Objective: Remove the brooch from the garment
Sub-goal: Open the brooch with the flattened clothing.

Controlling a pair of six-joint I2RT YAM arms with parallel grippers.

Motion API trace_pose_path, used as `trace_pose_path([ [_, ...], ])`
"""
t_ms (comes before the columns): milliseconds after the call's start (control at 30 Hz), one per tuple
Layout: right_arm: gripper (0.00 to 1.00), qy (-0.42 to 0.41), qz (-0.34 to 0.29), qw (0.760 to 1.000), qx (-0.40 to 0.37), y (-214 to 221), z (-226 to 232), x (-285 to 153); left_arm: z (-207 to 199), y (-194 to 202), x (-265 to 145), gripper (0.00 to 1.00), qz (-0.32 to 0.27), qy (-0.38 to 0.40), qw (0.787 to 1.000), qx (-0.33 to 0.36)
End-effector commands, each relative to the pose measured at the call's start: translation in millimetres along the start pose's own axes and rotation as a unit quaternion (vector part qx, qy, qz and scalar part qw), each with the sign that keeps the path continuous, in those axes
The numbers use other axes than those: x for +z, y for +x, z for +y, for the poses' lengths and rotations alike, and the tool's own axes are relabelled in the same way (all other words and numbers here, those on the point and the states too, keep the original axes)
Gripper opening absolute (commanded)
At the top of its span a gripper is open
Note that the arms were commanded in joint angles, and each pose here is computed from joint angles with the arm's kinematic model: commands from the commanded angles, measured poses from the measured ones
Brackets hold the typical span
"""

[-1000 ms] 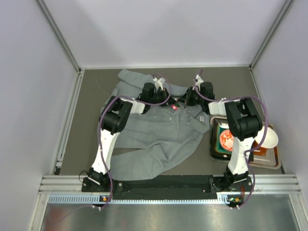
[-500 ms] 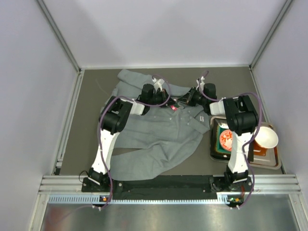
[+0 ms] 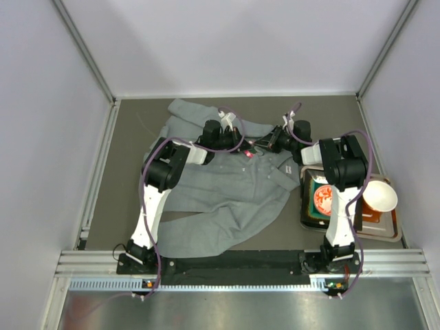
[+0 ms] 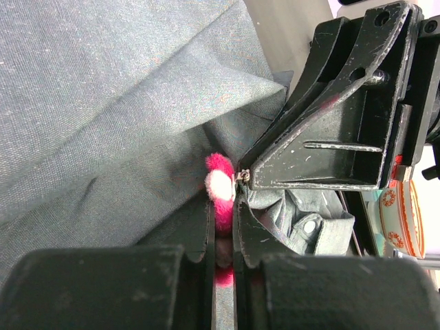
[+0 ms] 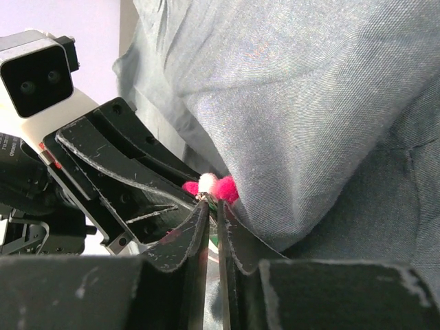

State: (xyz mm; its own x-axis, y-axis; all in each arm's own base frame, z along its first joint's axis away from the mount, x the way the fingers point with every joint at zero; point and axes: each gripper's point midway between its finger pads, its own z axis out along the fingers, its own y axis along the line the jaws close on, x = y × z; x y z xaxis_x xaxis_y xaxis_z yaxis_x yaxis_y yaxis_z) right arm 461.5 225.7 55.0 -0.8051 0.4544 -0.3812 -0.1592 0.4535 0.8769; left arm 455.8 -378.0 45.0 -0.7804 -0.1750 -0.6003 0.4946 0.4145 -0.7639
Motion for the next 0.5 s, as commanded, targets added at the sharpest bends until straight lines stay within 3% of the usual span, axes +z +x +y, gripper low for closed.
trace_pose_path([
  [0, 0.12, -0.028, -0.001, 0.999, -0.017, -2.4, 11.5, -0.2, -18.9, -20.5, -0.7, 0.0, -0.027, 0.015, 0.999, 0.043],
  [200, 0.12, -0.029, 0.009, 1.0, -0.007, 0.6, 9.1, 1.6, -20.8, -20.7, -0.7, 0.0, -0.026, 0.018, 0.998, 0.048],
  [467, 0.05, -0.023, 0.014, 1.0, 0.007, 1.7, 2.8, 5.6, -26.0, -20.1, -1.6, 0.0, -0.028, 0.025, 0.998, 0.06],
])
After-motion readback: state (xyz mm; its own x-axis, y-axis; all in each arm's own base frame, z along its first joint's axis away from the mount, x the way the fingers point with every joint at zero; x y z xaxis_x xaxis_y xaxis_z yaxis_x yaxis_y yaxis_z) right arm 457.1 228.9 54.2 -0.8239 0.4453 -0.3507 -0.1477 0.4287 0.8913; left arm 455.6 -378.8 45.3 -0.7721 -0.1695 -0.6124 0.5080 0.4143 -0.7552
